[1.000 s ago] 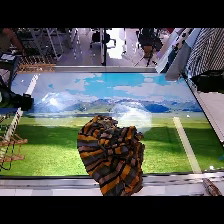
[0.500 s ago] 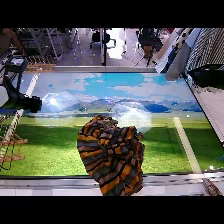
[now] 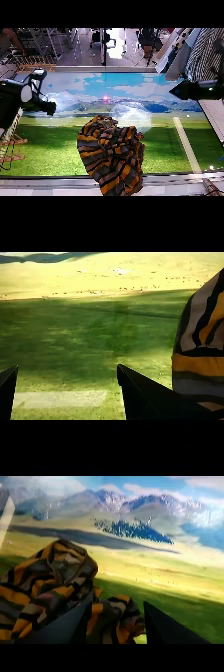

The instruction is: Fold the clothes and pants, and hang the long-sleeved shirts on hangers.

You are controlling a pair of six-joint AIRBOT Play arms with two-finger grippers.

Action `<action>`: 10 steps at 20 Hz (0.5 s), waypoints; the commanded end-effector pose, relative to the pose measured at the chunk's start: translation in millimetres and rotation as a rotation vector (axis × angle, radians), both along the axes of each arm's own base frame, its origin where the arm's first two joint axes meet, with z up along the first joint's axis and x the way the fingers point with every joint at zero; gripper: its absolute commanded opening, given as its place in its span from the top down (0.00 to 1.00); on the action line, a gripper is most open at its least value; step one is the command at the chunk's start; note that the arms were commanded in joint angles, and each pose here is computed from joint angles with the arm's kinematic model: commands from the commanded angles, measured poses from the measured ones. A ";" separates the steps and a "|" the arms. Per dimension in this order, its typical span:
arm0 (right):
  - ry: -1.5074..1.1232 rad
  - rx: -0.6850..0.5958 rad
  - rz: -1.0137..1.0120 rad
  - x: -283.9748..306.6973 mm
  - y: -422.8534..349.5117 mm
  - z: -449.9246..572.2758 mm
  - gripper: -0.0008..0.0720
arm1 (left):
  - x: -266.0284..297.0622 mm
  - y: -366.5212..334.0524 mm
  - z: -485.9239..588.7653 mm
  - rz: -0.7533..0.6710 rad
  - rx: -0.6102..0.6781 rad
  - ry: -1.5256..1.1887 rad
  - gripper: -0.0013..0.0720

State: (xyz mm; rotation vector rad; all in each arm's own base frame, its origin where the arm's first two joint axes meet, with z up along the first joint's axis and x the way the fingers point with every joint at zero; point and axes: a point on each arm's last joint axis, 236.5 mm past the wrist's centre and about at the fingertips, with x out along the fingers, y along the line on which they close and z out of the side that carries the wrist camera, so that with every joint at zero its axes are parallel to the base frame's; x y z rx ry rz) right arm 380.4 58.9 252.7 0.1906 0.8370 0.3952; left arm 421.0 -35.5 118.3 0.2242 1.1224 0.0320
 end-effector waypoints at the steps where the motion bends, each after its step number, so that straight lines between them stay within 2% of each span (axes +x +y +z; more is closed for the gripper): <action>1: 0.216 0.065 0.049 -10.4 12.1 -62.1 0.34 | 8.0 -17.0 -45.7 -0.007 -0.044 0.107 0.02; 3: 0.281 0.126 0.056 -13.9 22.5 -89.7 0.34 | 10.0 -30.1 -74.2 -0.026 -0.080 0.176 0.03; 4: 0.306 0.155 0.064 -15.2 30.6 -102.8 0.34 | 14.1 -48.2 -86.9 -0.089 -0.139 0.197 0.02; 6: 0.349 0.185 0.077 -17.6 54.3 -135.0 0.25 | 30.4 -102.5 -96.7 -0.193 -0.340 0.162 0.03; 8: 0.388 0.182 0.098 -21.0 85.9 -175.8 0.25 | 51.8 -144.4 -97.4 -0.204 -0.511 0.092 0.03; 10: 0.431 0.137 0.106 -22.4 111.6 -221.0 0.25 | 65.2 -164.1 -110.5 -0.192 -0.568 0.069 0.03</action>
